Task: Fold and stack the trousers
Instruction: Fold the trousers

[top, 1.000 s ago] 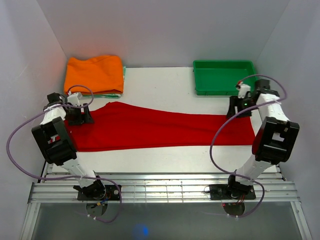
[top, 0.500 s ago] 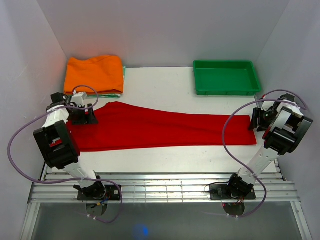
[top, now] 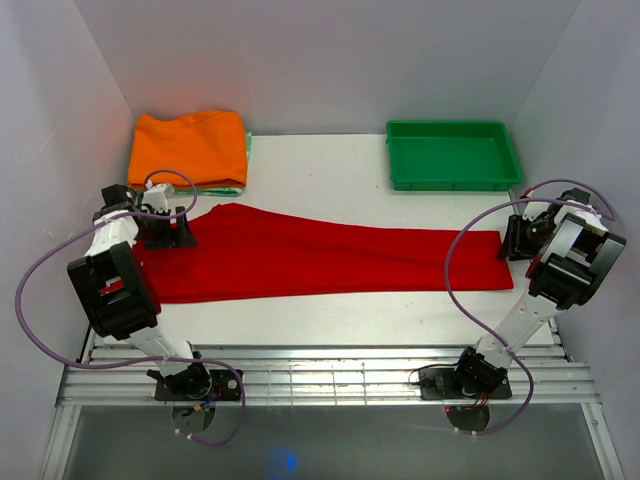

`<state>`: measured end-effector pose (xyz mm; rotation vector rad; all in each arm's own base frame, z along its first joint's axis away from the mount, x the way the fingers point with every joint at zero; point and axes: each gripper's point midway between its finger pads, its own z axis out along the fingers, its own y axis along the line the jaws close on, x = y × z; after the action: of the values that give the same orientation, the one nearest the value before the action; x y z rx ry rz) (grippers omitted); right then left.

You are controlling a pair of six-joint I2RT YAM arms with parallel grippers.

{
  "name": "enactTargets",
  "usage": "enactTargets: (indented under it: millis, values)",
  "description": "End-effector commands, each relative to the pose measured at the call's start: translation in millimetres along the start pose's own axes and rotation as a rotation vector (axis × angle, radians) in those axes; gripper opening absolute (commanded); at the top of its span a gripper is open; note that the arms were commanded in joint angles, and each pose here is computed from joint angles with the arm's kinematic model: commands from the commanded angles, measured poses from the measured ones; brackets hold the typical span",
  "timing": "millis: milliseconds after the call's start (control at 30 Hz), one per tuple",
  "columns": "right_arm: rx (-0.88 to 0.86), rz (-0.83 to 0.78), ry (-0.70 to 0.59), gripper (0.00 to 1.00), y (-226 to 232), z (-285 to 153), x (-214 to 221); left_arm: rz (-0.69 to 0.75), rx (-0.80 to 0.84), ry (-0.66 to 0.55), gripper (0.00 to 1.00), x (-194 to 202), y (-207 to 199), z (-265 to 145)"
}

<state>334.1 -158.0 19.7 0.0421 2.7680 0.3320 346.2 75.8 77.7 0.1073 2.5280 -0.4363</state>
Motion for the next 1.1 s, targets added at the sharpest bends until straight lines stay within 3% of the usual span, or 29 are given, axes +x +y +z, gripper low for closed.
enactTargets:
  millis: [0, 167, 300, 800, 1067]
  values:
    - [-0.186, 0.098, 0.097, 0.47, 32, 26, 35, 0.015, 0.014, -0.062, 0.89, -18, -6, -9]
    - [-0.282, 0.128, 0.096, 0.31, 50, 16, 32, 0.006, 0.015, -0.078, 0.89, -26, -6, -12]
    - [-0.332, 0.138, 0.07, 0.08, 56, -3, 25, -0.006, 0.022, -0.083, 0.89, -28, -7, -12]
    - [-0.244, 0.188, -0.162, 0.08, -30, -127, -8, 0.018, 0.029, -0.091, 0.92, -20, -14, -16]
    - [-0.427, 0.179, -0.189, 0.08, 39, -120, -21, 0.033, 0.013, -0.088, 0.93, -14, -16, -20]
